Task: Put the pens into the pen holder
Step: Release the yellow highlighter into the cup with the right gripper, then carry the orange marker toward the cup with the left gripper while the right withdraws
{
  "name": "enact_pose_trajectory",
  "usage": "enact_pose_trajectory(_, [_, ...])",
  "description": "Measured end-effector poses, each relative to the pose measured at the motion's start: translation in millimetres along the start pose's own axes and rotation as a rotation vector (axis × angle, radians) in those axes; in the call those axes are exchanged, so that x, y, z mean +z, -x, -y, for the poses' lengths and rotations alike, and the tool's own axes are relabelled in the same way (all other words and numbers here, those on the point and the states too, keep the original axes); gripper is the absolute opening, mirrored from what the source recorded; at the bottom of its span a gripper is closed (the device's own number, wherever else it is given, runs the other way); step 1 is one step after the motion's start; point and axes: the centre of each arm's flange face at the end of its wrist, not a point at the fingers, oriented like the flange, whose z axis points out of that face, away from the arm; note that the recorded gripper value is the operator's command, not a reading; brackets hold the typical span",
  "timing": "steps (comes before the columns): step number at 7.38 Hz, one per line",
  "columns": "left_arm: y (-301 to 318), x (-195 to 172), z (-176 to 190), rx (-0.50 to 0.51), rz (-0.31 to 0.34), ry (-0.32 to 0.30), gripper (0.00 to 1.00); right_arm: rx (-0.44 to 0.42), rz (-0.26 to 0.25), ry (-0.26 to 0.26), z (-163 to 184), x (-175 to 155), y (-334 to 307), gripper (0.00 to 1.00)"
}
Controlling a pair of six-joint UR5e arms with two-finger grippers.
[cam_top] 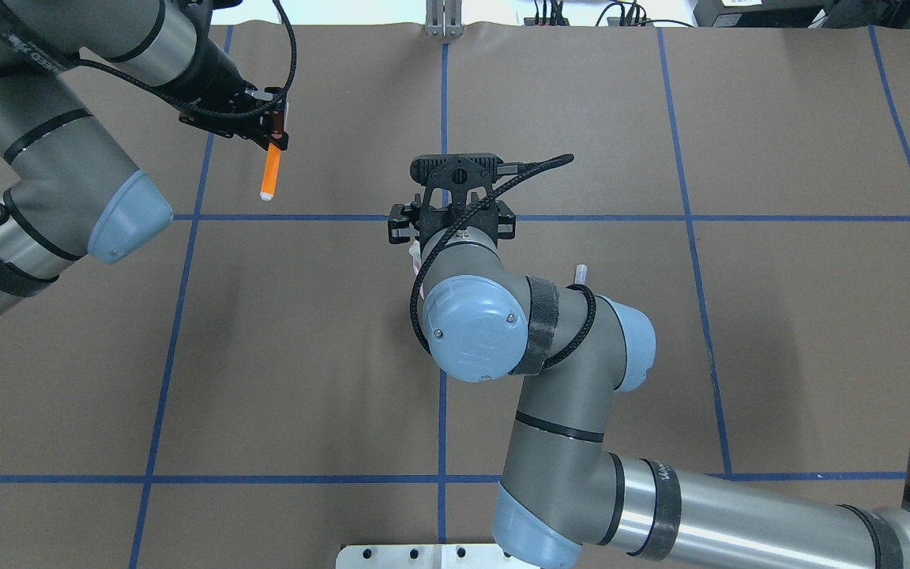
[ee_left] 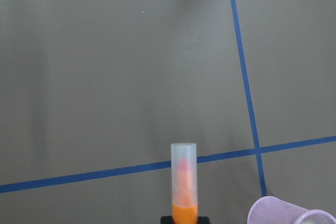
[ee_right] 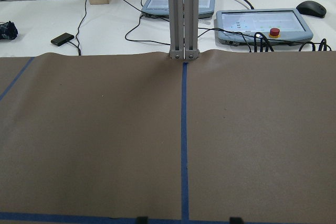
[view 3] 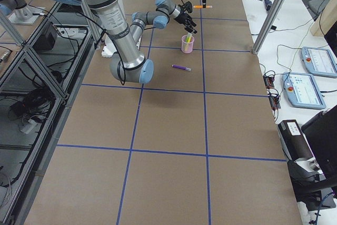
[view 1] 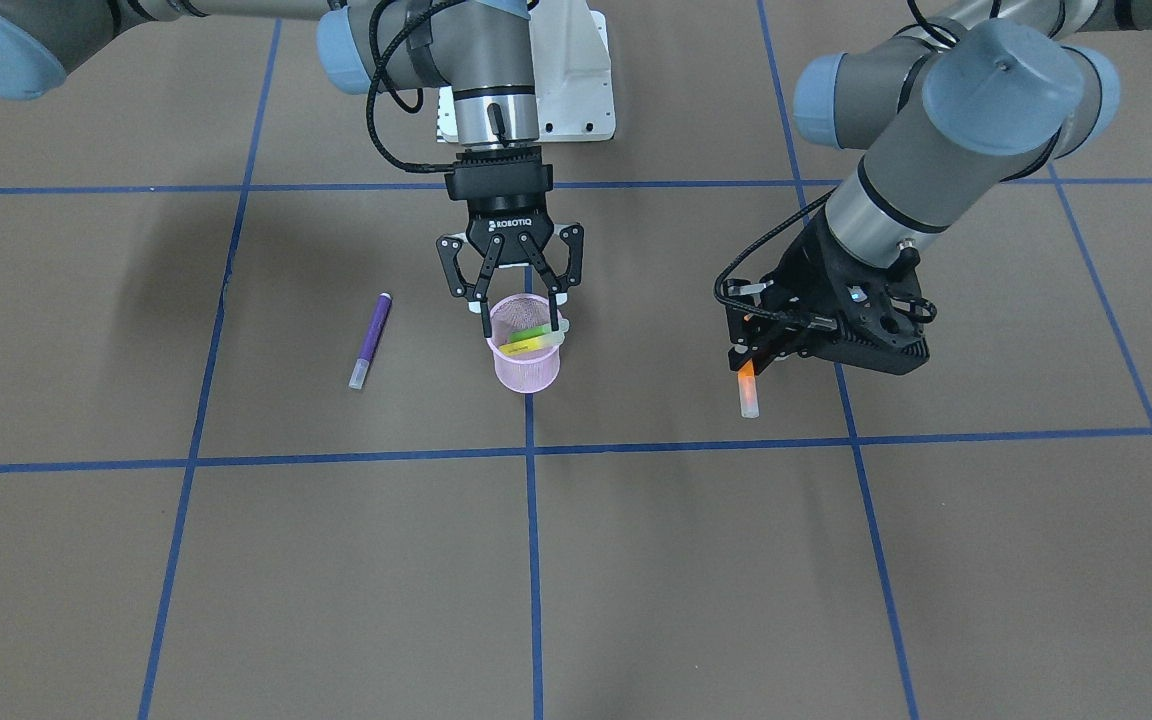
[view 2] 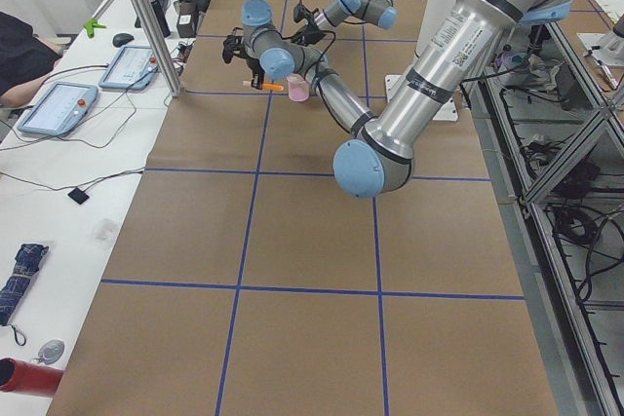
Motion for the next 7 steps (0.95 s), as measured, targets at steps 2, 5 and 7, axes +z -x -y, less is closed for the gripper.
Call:
enact_pose_trajectory(2, [-11.2, -5.8, 3.4, 0.0, -0.007, -0.018, 0.0, 0.024, 0.048, 0.136, 32.6, 5.9, -29.0, 1.0])
enact_pose_trajectory(5, [-56.3, -20.9, 13.3, -0.079, -0.009, -0.125, 0.0, 0.1, 0.032, 0.477, 103.0, 29.9, -138.9, 1.0])
enact_pose_trajectory(7, [-104.1, -11.3, -5.2, -0.132, 0.012, -0.273, 0.0, 0.091, -0.056, 0.639, 110.9, 45.3, -184.1, 1.0])
